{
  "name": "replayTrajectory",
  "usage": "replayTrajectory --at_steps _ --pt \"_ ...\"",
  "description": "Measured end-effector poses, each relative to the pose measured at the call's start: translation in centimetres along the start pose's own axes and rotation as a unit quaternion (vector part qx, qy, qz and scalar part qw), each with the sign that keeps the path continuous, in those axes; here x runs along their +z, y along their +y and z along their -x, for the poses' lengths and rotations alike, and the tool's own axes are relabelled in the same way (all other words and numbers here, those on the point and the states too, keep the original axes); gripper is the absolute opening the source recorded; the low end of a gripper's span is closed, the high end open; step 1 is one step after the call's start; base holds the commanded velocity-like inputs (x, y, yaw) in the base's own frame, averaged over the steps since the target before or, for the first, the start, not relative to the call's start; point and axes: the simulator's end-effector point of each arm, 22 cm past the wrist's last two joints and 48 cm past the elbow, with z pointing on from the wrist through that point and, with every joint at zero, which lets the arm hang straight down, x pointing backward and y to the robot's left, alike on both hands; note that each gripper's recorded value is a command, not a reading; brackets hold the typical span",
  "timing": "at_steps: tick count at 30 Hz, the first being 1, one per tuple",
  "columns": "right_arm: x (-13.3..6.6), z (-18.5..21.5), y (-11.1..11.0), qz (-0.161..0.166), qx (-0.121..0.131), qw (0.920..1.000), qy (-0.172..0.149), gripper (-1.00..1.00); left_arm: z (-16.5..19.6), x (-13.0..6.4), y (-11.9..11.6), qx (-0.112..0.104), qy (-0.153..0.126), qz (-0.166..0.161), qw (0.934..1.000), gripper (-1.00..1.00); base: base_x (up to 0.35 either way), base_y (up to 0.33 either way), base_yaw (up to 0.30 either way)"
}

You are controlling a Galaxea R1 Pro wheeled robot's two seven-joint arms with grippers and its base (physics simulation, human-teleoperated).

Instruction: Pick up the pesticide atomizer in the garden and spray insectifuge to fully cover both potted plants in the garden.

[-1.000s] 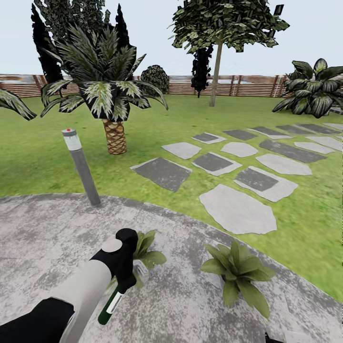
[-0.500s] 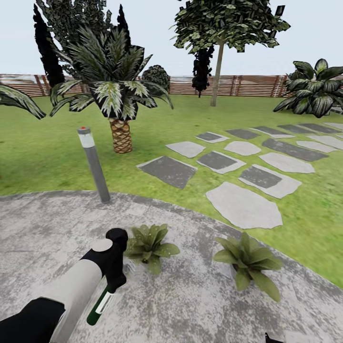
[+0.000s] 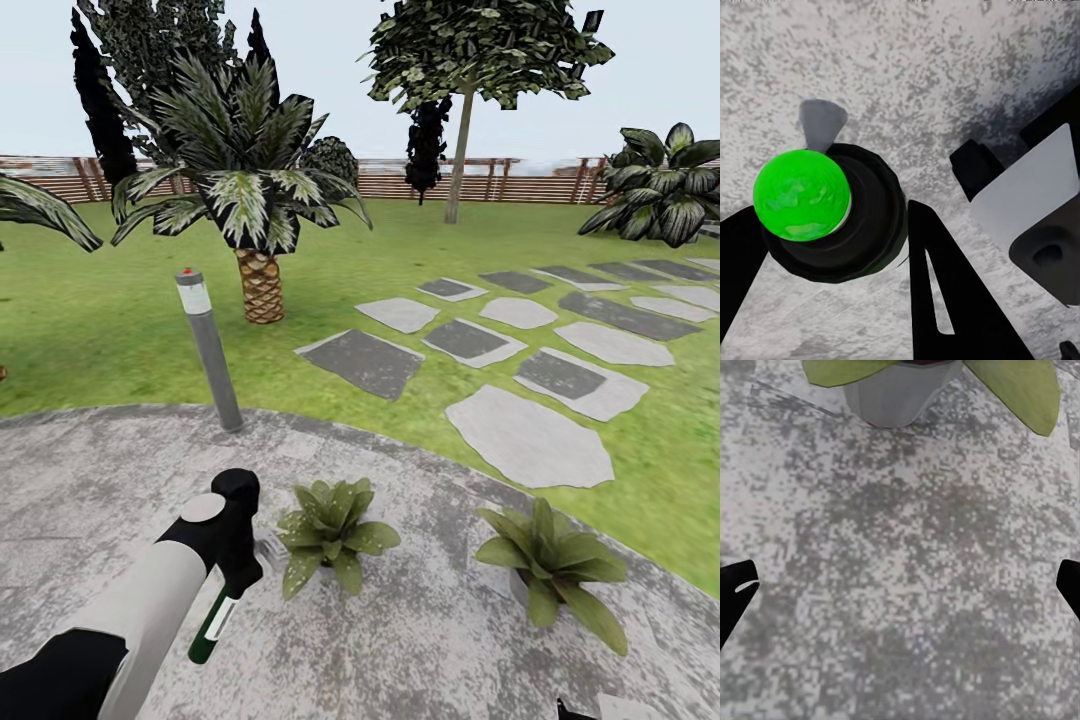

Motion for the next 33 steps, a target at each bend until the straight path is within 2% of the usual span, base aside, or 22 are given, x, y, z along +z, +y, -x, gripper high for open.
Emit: replayTrajectory --at_steps 14,17,19,23,26,28,31,33 --pt "0.0 0.0 0.0 0.0 0.0 1.0 0.0 1.0 0.9 0.5 -1.8 0.006 -0.001 -0.015 0.9999 -1.0 0.183 0.047 0.0" --pt "0.0 0.0 0.0 0.0 0.0 1.0 0.0 1.0 -0.2 3.9 -5.3 -0.013 0.008 -0.059 0.9982 -1.0 0.028 0.002 0.0" --pt "0.0 0.0 0.0 0.0 0.0 1.0 0.001 1.0 0.4 4.6 -7.0 -0.012 -0.001 -0.079 0.9968 -1.0 0.008 0.0 0.0" --pt "0.0 0.0 0.0 0.0 0.0 1.0 0.0 1.0 2.5 5.1 -7.5 -0.016 -0.039 -0.069 0.9967 -1.0 0.002 0.0 0.0" --pt "0.0 0.0 -0.1 0.0 0.0 1.0 0.001 1.0 3.5 5.1 -6.7 -0.024 -0.06 -0.049 0.9967 -1.0 0.0 0.0 0.0" --pt "0.0 0.0 -0.2 -0.001 -0.001 1.0 0.0 1.0 3.7 5.1 -6.0 -0.034 -0.068 -0.039 0.9963 -1.0 0.0 0.0 0.0" --pt "0.0 0.0 -0.2 -0.002 -0.001 1.0 0.0 1.0 3.7 5.1 -5.5 -0.061 -0.084 -0.052 0.9932 -1.0 0.0 0.0 0.0" --pt "0.0 0.0 -0.2 -0.002 -0.001 1.0 0.0 1.0 3.7 5.0 -5.4 -0.069 -0.089 -0.058 0.992 -1.0 0.01 0.0 0.0"
